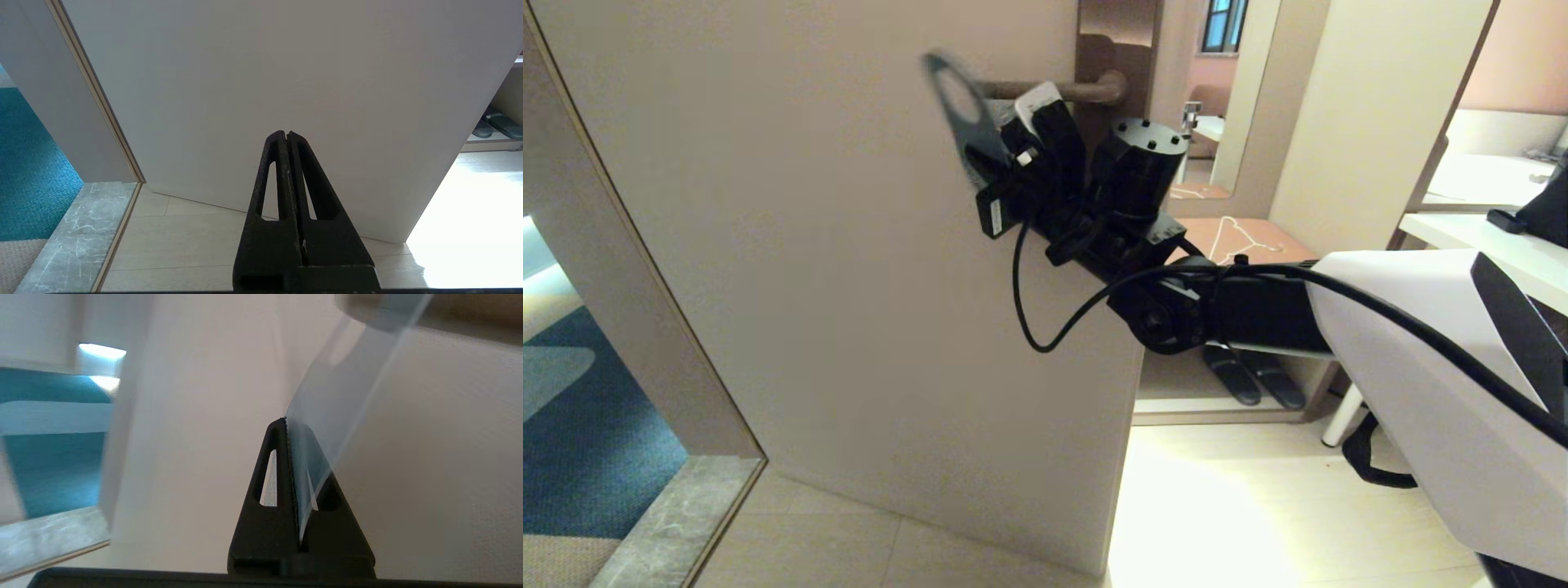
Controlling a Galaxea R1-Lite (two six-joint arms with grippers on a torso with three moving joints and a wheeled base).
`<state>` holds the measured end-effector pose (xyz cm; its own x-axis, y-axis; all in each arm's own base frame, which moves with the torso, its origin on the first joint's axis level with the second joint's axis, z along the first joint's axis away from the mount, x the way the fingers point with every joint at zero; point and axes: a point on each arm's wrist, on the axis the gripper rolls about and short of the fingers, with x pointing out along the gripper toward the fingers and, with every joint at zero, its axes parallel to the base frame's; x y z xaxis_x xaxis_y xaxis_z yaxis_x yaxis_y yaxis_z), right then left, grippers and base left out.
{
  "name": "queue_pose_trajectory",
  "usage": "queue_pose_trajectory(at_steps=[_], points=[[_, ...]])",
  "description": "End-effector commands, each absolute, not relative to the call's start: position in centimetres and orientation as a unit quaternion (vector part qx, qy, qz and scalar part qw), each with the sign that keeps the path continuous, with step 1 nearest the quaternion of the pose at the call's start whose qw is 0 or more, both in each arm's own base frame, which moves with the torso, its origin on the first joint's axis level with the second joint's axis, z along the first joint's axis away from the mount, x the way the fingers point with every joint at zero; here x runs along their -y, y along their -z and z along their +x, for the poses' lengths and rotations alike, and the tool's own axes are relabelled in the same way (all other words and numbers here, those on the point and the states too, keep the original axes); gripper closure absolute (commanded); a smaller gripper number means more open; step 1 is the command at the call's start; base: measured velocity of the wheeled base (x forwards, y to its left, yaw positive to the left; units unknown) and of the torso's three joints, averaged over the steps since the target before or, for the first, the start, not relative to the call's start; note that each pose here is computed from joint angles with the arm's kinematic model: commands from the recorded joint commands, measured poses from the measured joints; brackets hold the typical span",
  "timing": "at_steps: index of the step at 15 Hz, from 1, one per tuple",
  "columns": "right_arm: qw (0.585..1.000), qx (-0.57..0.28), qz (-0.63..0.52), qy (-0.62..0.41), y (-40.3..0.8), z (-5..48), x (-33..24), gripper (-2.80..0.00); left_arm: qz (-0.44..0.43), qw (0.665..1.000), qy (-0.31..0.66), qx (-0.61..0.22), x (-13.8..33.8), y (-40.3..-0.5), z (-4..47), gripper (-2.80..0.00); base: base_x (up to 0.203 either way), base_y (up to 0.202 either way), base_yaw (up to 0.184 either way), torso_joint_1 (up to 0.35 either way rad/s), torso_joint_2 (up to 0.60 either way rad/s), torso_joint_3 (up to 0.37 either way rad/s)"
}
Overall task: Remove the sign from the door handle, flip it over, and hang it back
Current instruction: Take down the sign, then hand it to the other hand
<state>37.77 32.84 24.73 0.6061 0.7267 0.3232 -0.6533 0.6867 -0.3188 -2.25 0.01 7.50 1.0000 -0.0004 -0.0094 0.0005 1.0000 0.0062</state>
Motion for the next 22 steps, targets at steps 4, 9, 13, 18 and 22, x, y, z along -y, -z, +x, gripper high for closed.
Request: queue_pose_trajectory(at_steps=[4,9,13,18,22], points=[[0.879,0.225,-0.091,-0.411,-24.6,37.7,-33.0,0.00,0.003,1.000,0.000,-0.004,0.0,-7.5,-2.3,0.00,0.000,0.000,0.000,0.000,0.00,0.000],[0.879,0.228,-0.086,-0.409,-25.4,37.3,-32.6,0.00,0.003,1.000,0.000,-0.005,0.0,-7.5,-2.3,0.00,0.000,0.000,0.000,0.000,0.00,0.000],[0.881,0.189,-0.095,-0.424,-26.4,35.8,-31.5,0.00,0.003,1.000,0.000,-0.005,0.0,-7.5,-2.3,0.00,0.000,0.000,0.000,0.000,0.00,0.000],[0.864,0.143,-0.109,-0.471,-26.5,32.0,-29.1,0.00,0.003,1.000,0.000,-0.005,0.0,-7.5,-2.3,0.00,0.000,0.000,0.000,0.000,0.00,0.000],[0.858,0.105,-0.116,-0.489,-26.6,28.3,-26.8,0.00,0.003,1.000,0.000,-0.005,0.0,-7.5,-2.3,0.00,0.000,0.000,0.000,0.000,0.00,0.000]])
